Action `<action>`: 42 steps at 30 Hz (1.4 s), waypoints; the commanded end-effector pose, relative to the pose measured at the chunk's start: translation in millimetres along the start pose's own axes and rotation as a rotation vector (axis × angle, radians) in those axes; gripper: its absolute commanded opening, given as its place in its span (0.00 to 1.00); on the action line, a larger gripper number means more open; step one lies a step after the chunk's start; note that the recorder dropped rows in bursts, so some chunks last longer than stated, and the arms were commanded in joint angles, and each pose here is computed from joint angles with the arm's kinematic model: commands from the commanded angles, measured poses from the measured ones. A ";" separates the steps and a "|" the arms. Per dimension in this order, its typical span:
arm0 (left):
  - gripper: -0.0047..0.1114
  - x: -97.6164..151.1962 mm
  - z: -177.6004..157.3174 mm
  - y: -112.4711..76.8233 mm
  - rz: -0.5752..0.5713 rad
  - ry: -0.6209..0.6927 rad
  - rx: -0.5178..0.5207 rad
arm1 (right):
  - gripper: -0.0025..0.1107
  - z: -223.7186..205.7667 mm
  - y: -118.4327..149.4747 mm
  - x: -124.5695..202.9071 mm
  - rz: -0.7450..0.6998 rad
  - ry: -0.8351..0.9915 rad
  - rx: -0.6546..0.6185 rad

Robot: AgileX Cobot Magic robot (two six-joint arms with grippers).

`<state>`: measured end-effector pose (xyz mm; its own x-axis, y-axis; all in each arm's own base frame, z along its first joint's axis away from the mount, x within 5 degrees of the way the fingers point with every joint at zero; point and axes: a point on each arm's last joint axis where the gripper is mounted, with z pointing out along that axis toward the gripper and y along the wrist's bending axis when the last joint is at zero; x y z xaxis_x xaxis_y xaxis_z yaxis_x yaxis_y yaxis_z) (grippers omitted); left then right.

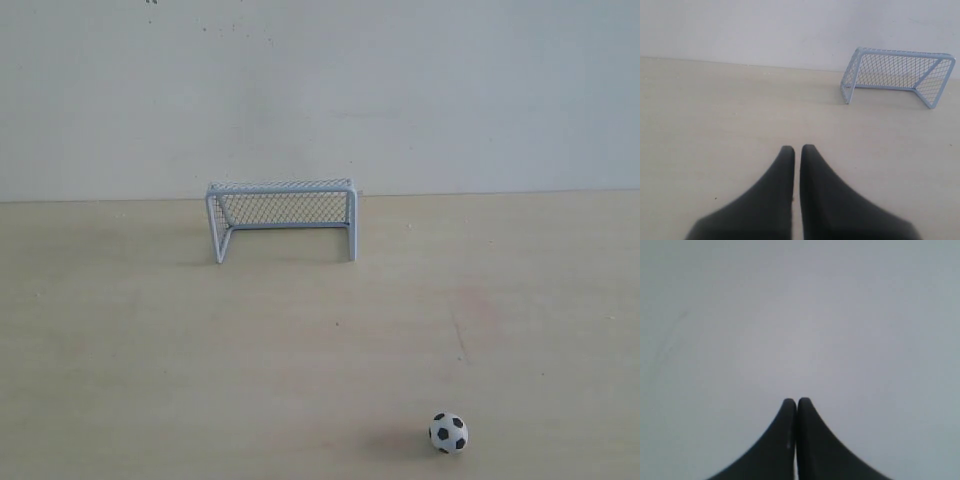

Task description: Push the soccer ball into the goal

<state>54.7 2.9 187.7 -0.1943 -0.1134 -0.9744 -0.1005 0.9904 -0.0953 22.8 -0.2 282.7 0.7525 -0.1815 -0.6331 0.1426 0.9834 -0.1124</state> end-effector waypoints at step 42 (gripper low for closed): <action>0.08 1.1 0.0 -1.5 0.014 0.002 0.030 | 0.02 115.2 104.1 166.4 -0.756 1.238 -1.962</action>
<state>54.7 1.4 187.7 -0.1973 -0.1081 -0.9744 -0.0734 0.9927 -0.0953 241.6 68.9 275.4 0.0805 -0.9957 -0.0465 -0.9716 -0.0680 -0.2265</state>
